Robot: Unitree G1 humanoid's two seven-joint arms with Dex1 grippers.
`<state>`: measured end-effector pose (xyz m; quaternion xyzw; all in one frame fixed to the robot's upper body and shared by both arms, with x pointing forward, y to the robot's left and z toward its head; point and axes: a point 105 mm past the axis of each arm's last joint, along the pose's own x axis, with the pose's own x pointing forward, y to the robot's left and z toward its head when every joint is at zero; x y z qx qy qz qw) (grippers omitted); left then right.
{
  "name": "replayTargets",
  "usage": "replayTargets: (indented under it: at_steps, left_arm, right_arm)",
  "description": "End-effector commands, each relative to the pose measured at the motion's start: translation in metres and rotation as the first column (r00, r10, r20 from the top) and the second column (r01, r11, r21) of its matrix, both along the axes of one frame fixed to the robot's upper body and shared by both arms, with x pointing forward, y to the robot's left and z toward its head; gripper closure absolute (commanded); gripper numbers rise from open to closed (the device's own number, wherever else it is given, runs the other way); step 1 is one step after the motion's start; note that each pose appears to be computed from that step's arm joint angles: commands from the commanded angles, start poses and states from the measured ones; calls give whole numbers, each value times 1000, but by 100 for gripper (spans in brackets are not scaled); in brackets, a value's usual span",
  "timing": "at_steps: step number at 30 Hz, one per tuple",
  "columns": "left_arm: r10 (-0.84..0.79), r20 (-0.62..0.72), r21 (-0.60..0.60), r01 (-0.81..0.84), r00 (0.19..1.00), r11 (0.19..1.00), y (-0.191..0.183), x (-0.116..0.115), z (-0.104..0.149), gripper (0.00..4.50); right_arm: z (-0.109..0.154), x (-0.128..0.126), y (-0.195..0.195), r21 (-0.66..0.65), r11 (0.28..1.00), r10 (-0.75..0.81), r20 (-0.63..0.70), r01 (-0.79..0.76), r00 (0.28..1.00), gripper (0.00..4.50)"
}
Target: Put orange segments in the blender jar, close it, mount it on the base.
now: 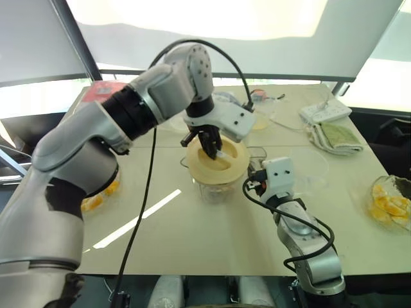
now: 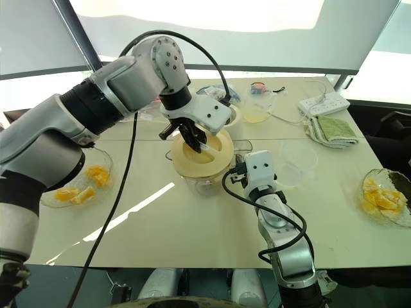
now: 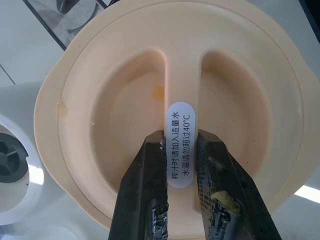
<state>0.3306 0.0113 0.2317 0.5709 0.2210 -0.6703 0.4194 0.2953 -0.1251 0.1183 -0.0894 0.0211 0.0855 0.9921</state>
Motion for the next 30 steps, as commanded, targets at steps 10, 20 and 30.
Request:
replayTargets:
  at_steps: [10,20,30]
  left_arm:
    - [42,-44,-1,-42,998,999,4,-11,36,427]
    - [147,-95,24,-146,984,989,10,-16,32,427]
    - [303,-29,60,-301,953,952,28,-16,3,427]
  right_arm:
    - [5,3,-7,-34,999,-14,37,15,999,349]
    - [4,6,-5,-34,999,-15,36,16,999,349]
    - [8,5,-6,-33,999,-12,49,13,999,349]
